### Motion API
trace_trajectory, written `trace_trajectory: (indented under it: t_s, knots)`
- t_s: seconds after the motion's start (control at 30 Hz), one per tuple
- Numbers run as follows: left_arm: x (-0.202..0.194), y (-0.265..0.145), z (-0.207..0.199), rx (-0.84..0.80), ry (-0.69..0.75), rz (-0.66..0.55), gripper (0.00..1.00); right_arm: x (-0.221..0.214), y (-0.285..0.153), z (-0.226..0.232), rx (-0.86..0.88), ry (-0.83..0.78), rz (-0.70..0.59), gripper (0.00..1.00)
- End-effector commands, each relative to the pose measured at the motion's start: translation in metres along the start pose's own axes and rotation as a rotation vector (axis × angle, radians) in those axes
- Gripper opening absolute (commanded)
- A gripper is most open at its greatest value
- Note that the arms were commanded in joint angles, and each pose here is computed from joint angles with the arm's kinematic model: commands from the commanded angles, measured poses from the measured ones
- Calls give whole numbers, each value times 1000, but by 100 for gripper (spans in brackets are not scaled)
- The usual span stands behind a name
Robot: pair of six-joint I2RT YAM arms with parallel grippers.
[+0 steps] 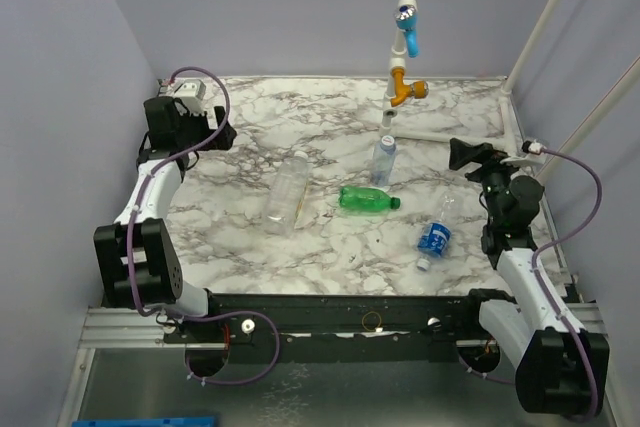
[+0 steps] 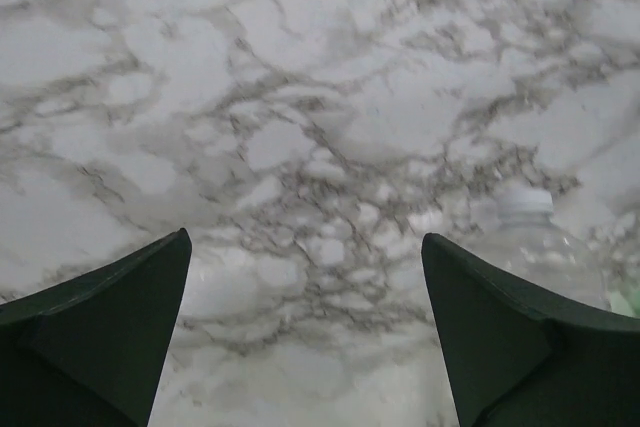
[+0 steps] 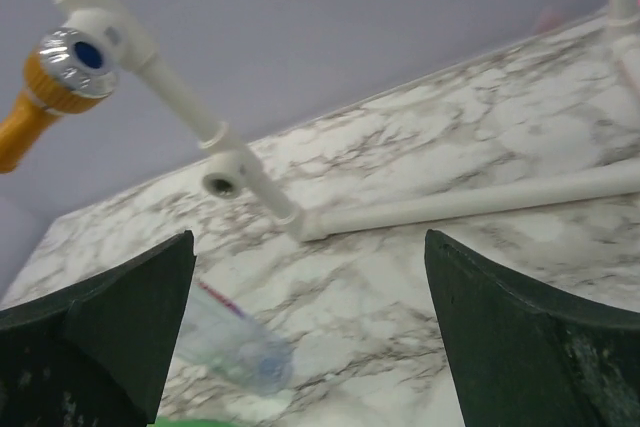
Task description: Unscrew the bottle caps
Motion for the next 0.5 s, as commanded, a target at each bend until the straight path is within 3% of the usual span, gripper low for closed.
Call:
trace_trajectory:
  t_s: [0.0, 0.1, 0.27, 0.47]
  knots:
    - [-51, -50, -55, -241, -78, 357, 99, -36, -24, 40, 188, 164, 279, 100]
    - [-57, -62, -92, -293, -74, 449, 99, -49, -29, 36, 149, 162, 399, 100]
    - [-74, -68, -150, -345, -23, 524, 99, -45, -41, 27, 78, 101, 416, 100]
    - [-109, -47, -160, -272, 18, 614, 99, -29, -42, 28, 41, 47, 436, 100]
Point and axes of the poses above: each gripper's point midway between its finger pads, its own y axis out along the fingers, its own z axis along the line the jaws close on, x = y × z, the point moved 2 cm from there along -y, back along the fingers
